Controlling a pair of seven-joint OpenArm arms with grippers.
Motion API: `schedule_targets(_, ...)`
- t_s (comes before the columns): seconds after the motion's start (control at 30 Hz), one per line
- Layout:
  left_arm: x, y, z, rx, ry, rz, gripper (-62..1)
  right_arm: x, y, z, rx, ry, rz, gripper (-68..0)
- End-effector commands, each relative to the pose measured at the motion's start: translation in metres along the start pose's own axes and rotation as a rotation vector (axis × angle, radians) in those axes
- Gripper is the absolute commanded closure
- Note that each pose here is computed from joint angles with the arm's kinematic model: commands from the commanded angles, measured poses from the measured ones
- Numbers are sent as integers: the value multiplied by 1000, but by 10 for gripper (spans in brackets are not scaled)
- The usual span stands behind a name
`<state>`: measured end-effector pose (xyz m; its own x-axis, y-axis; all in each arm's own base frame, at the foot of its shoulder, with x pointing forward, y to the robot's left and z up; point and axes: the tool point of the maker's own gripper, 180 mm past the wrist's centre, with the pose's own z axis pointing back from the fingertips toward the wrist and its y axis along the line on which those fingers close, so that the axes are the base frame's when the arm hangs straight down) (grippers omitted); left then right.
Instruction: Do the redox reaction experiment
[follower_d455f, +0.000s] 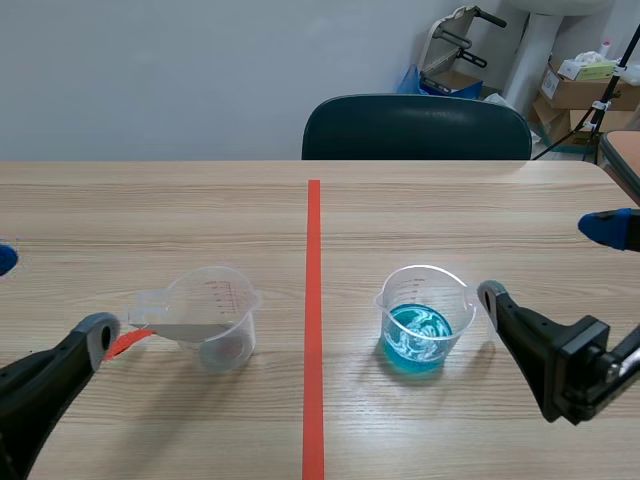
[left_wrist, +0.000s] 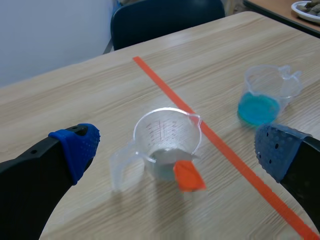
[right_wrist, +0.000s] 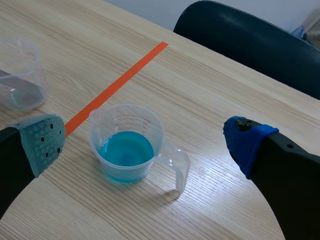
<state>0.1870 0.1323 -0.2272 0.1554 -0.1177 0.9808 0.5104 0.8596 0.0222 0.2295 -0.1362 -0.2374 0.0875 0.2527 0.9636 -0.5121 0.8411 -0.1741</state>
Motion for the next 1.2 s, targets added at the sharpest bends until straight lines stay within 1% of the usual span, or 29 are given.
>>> schedule_targets(0.0,4,-6,6,-20,-7,4,-623,11,4,-6,21,-33,33,-679)
schedule_targets(0.13,-8,-11,23,-32,54,22,-623,12,15,-16,66,-29,122,-679)
schedule_targets(0.23,-13,-18,34,-35,69,52,-623,14,25,-23,111,-31,174,-679)
schedule_targets(0.33,-13,-24,43,-38,60,80,-623,16,37,-29,159,-40,206,-679)
schedule_targets(0.4,-9,-25,47,-34,37,98,-623,18,45,-34,186,-49,227,-679)
schedule_targets(0.57,-3,-23,52,-15,3,127,-623,23,68,-47,258,-74,307,-679)
schedule_targets(0.77,-2,-22,52,-13,4,122,-623,30,101,-61,358,-114,406,-679)
schedule_targets(0.87,-2,-22,52,-14,5,122,-623,31,121,-67,425,-132,444,-679)
schedule_targets(1.0,-2,-22,52,-14,5,121,-623,27,148,-74,517,-149,491,-679)
schedule_targets(1.17,-2,-18,52,2,5,106,-623,28,176,-80,614,-190,512,-679)
